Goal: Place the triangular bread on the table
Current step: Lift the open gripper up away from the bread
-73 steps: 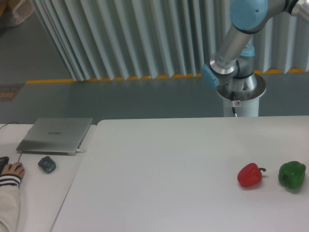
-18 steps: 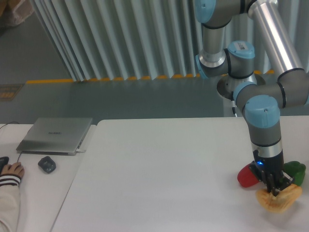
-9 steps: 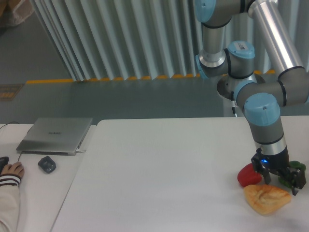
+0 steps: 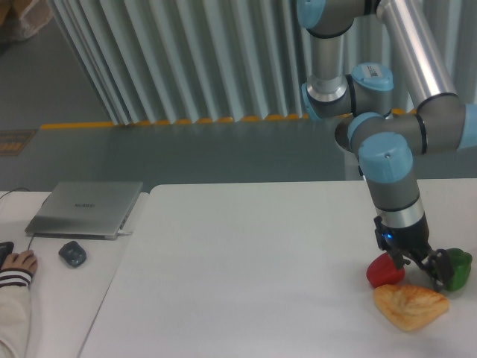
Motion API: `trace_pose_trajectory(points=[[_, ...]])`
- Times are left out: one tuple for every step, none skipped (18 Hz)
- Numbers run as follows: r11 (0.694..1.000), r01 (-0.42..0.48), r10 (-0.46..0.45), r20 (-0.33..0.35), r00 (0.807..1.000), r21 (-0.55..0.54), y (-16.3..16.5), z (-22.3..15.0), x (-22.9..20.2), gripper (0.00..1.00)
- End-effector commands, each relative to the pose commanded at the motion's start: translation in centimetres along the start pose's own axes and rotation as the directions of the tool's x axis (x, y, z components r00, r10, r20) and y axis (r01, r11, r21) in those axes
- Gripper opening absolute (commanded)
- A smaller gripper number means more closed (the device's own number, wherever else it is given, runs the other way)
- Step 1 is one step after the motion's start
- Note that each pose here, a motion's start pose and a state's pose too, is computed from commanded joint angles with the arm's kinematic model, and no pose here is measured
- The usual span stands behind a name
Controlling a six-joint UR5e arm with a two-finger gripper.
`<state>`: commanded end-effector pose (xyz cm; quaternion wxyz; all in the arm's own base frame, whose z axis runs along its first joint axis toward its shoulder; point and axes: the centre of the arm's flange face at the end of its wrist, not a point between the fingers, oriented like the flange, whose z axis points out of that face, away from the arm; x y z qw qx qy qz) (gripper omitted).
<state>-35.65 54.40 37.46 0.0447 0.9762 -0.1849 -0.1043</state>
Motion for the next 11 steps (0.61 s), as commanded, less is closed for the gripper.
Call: trace_pose_trajectory(points=[[0.999,-0.048,0.048,-0.015,0.999,-0.006,0.2,-0.6,0.4,1.0],[0.997,-0.075,0.075,-0.022,0.997,-0.017,0.0,-0.8,0.7,1.0],[0.997,-0.082,0.082,-0.038,0.996,-0.013,-0.1,-0.6,0.9,1.0],[0.996,-0.085,0.085,-0.036,0.996,-0.01,-0.4,-0.9,1.1,1.0],[0.995,-0.097,0.098,-0.034,0.995,0.018,-1.3,-1.8,1.8,1.0],[0.994,-0.1,0.101,-0.044,0.994,0.04,-1.5,-1.9,2.2,1.0],[0.992,-0.101,0.105,-0.048,0.993,0.074,-1.7,-2.5,2.5,1.0],[0.99,-0.103,0.109,-0.054,0.993,0.095,-1.9,-2.7,2.7,1.0],[0.989,-0.104,0.11,-0.058,0.992,0.107,-2.0,-2.8,2.9,1.0],[0.988,-0.103,0.111,-0.06,0.992,0.113,-2.1,-2.8,2.9,1.0],[0.988,-0.107,0.114,-0.063,0.991,0.112,-2.2,-2.7,3.1,1.0]])
